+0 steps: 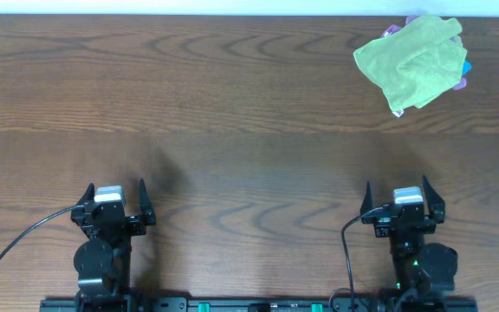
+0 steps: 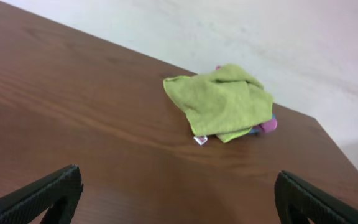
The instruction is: Fold the cloth
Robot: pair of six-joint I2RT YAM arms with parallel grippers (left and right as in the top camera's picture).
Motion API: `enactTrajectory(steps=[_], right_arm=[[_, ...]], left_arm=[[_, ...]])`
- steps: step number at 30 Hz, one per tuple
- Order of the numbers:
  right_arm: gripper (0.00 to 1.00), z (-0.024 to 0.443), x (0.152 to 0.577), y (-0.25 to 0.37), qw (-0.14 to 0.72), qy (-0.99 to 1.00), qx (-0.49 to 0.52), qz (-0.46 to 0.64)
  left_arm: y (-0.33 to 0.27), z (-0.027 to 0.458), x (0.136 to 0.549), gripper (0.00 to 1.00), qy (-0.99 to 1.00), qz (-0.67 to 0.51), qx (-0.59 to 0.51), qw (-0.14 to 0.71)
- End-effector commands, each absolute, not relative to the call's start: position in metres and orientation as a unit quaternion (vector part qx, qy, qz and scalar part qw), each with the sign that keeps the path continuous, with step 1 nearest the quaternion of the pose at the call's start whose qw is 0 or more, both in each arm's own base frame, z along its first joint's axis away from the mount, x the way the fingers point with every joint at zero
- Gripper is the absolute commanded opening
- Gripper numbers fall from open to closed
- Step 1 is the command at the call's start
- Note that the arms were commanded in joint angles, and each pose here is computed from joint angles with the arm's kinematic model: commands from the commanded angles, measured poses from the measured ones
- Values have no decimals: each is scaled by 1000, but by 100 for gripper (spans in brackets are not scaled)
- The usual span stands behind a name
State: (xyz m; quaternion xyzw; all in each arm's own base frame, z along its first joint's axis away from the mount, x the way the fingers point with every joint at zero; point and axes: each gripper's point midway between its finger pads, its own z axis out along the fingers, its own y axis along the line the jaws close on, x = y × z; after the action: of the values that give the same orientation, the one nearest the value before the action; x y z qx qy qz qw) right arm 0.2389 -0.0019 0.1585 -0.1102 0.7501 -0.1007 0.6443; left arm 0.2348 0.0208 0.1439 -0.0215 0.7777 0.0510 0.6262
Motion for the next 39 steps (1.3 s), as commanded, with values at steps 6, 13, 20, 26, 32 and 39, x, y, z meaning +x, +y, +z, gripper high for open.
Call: enactTrajectory(steps=[6,13,20,26,32,39], right_arm=[[99,212,239,26,735,666,-125,-21],[99,267,247,12,779,624,-60,-13],[99,307,315,-2,721,691,-47,-19],[99,314,397,-10,676,735,-44,-15],[99,290,472,-32,627,778,-28,-19],[99,244,527,-67,571,820,1,-24]], left_arm=[[24,128,232,95,793,61,-25,605],[24,128,232,95,793,61,-25,605],[24,128,232,95,793,61,-25,605],[24,128,232,95,793,61,-25,605],[24,128,232,95,793,61,-25,605],[24,128,232,95,793,61,-25,605]])
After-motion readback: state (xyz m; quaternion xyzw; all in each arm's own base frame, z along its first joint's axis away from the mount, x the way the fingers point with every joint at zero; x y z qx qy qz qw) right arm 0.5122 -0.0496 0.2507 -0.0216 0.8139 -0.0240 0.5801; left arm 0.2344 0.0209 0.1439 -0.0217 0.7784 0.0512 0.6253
